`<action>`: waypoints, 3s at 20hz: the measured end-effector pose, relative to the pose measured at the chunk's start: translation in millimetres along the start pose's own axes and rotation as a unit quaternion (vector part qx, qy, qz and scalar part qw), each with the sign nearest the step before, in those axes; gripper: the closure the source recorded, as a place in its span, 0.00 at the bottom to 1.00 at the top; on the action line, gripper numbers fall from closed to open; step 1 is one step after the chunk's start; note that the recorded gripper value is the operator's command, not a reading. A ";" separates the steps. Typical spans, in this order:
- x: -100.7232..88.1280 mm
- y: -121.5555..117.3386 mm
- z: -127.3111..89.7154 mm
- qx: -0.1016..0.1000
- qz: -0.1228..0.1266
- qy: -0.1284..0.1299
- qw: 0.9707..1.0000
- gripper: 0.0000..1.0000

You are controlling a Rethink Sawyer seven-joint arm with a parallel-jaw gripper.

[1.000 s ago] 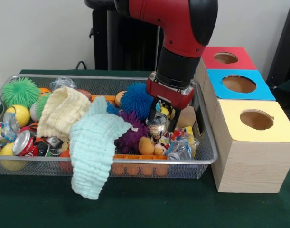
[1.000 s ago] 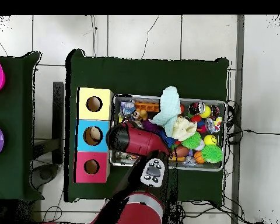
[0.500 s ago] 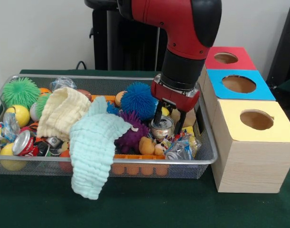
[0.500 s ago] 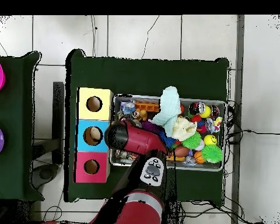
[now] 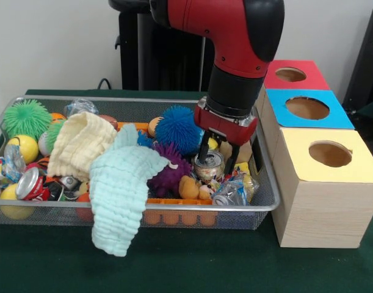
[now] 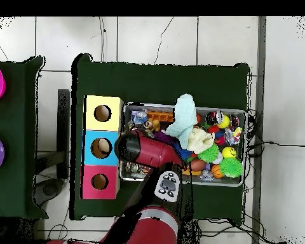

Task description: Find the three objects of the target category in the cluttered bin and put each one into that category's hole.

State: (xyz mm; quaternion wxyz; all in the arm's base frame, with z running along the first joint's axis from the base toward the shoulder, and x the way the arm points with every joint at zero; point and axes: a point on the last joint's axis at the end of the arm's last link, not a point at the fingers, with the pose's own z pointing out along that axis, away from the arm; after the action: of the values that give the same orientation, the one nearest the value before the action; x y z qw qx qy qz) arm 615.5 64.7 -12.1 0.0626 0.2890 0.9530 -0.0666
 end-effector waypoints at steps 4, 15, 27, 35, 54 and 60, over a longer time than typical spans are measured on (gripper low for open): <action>-2.0 1.3 0.6 -0.002 0.001 -0.002 1.000 0.00; -12.5 19.7 1.6 -0.016 -0.003 -0.029 0.999 1.00; -12.2 24.6 3.5 -0.020 -0.005 -0.032 0.999 1.00; -16.3 22.1 1.0 -0.022 0.001 -0.029 0.999 1.00; -18.0 7.1 3.6 -0.016 0.009 -0.020 1.000 0.00; -17.7 7.5 3.6 -0.016 0.009 -0.020 1.000 0.00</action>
State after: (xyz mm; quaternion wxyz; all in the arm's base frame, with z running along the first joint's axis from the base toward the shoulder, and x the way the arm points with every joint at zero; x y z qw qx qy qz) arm 634.6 60.7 -13.5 0.0867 0.2950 0.9499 -0.0562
